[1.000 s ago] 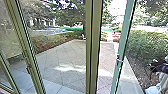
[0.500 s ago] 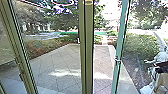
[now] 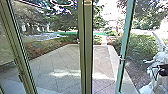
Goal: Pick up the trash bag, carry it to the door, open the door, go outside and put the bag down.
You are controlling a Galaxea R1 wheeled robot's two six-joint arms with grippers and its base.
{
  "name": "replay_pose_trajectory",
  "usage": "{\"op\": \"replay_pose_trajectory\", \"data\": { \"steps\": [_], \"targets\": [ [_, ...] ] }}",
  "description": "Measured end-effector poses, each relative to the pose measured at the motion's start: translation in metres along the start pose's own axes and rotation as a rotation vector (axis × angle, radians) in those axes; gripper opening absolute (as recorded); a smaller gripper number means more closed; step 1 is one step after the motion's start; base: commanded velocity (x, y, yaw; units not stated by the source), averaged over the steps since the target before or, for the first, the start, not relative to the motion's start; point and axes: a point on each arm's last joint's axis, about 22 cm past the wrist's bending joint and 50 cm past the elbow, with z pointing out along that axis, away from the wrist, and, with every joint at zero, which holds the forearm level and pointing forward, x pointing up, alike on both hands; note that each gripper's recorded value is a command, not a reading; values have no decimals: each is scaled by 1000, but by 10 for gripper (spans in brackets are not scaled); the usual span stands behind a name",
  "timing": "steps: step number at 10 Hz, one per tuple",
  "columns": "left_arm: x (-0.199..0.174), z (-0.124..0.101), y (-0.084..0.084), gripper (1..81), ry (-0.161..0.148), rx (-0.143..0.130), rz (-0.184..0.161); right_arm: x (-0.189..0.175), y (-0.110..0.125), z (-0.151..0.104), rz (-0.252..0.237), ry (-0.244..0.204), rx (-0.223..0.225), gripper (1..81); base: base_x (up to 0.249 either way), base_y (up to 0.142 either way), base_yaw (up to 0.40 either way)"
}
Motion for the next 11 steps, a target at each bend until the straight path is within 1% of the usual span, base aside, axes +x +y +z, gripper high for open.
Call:
{"op": "replay_pose_trajectory", "data": {
  "steps": [1, 2, 3, 4, 5, 6, 7, 8, 9, 10, 11],
  "targets": [
    [0, 1, 4, 10, 0, -4, 0, -10, -37, -6, 56, -63, 92, 811, 0, 0, 0],
    [0, 2, 8, 10, 0, -10, 1, -19, -80, -15, 111, -130, 197, 811, 0, 0, 0],
    [0, 2, 9, 10, 0, -11, 1, -28, -114, -25, 169, -199, 291, 811, 0, 0, 0],
    [0, 2, 8, 10, 0, -10, 2, -39, -132, -34, 224, -276, 356, 811, 0, 0, 0],
    [0, 2, 9, 10, 0, -10, 2, -56, -147, -43, 289, -364, 422, 811, 0, 0, 0],
    [0, 2, 9, 10, 0, -11, 3, -76, -164, -49, 332, -434, 483, 811, 0, 0, 0],
    [0, 2, 9, 10, 1, -11, 3, -102, -186, -54, 339, -495, 531, 811, 0, 0, 0],
    [0, 2, 10, 10, 1, -12, 6, -134, -212, -58, 311, -554, 567, 811, 0, 0, 0],
    [0, 2, 10, 10, 1, -11, 7, -176, -242, -63, 258, -603, 612, 811, 0, 0, 0],
    [0, 3, 10, 10, 2, -12, 9, -224, -267, -68, 217, -652, 651, 811, 0, 0, 0],
    [1, 3, 11, 10, 3, -13, 12, -272, -280, -70, 198, -689, 674, 811, 0, 0, 0]
  ]
}}
